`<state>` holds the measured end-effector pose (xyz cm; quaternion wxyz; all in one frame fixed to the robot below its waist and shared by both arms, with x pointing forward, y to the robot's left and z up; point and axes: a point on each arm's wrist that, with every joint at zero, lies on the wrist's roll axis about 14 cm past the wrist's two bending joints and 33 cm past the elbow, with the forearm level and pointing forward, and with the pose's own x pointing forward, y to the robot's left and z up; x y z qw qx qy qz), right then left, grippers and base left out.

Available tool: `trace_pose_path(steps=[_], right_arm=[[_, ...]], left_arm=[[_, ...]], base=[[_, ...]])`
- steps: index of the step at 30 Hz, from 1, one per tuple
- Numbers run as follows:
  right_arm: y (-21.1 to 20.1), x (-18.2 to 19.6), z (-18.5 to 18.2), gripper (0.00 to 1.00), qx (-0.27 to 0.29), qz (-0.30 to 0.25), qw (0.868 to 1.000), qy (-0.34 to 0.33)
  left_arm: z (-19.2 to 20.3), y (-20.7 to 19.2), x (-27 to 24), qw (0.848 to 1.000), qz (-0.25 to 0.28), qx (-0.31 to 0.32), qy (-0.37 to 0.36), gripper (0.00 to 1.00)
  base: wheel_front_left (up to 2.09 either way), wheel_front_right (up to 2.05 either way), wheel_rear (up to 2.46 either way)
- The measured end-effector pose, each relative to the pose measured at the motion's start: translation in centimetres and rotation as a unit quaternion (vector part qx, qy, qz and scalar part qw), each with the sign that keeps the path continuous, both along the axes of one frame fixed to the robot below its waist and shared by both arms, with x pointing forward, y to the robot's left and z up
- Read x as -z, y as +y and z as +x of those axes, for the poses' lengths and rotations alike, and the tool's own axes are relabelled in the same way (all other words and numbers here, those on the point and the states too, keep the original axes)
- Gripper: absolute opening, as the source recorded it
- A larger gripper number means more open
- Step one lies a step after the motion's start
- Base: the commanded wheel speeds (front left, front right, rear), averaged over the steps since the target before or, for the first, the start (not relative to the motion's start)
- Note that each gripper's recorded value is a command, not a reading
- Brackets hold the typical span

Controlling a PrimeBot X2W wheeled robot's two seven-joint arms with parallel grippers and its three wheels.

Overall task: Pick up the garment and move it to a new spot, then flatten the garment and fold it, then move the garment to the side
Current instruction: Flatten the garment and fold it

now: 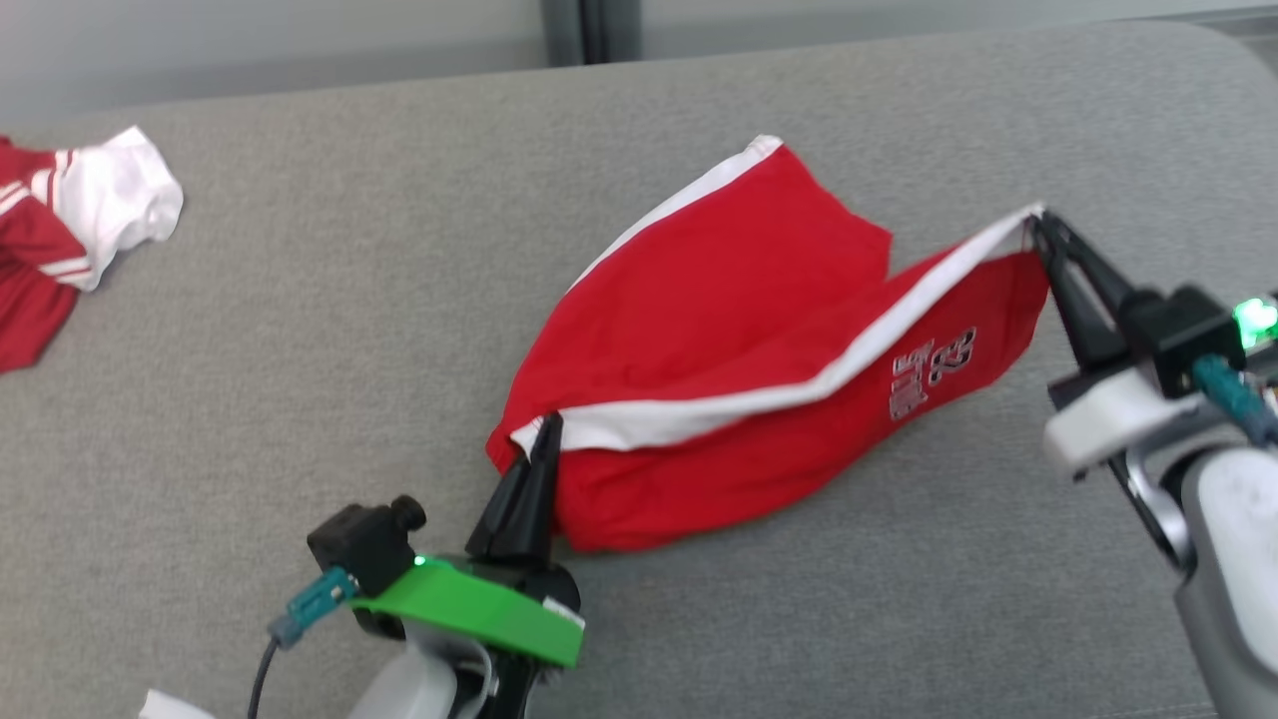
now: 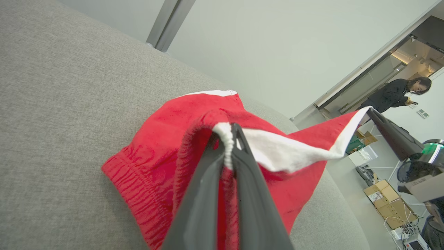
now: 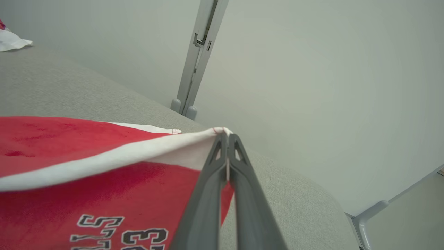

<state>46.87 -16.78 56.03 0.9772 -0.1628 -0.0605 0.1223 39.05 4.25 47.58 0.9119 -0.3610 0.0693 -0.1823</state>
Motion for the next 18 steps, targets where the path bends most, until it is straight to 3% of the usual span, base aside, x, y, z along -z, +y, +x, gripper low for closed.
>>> trace_pose_path(steps=[9,18], right_arm=[[4.8,2.5,9.3,0.00,-0.070,-0.045,0.996,0.038],[8.9,8.5,14.4,0.00,-0.118,-0.073,0.984,0.108]], left_arm=[[4.9,3.6,2.5,0.997,-0.020,-0.069,0.042,0.00],[7.3,5.4,5.6,0.991,-0.030,-0.096,0.090,0.00]], base=[[0.00,0.00,0.00],[0.00,0.00,0.00]])
